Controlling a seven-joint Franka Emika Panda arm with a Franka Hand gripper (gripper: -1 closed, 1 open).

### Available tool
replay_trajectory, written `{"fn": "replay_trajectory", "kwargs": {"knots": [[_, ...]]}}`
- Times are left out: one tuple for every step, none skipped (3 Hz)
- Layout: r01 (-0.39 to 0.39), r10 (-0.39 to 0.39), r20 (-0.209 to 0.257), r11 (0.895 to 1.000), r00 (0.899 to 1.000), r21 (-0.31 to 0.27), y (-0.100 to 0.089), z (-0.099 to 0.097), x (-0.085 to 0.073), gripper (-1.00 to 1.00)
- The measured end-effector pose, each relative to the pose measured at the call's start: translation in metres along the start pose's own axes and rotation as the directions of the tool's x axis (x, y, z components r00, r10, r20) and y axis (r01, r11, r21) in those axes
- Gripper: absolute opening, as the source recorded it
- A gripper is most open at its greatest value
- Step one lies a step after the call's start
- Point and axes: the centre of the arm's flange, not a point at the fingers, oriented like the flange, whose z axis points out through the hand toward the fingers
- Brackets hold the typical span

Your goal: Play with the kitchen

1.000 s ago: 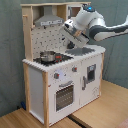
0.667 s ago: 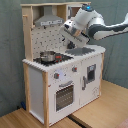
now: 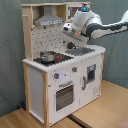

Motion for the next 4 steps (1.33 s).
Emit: {"fn": "replay_trajectory", "kwargs": {"knots": [[0.053, -0.053, 0.009, 0.999, 0.999, 0.006, 0.0, 0.006, 0.0, 1.0], [0.113, -0.113, 0.013, 0.994, 0.993, 0.009, -0.005, 0.009, 0.006, 1.0], [0.146, -0.147, 0.008, 0.989, 0.989, 0.015, -0.005, 0.014, 0.009, 1.0], [0.169, -0.169, 0.001, 0.985, 0.986, 0.021, -0.002, 0.018, 0.015, 1.0]]}}
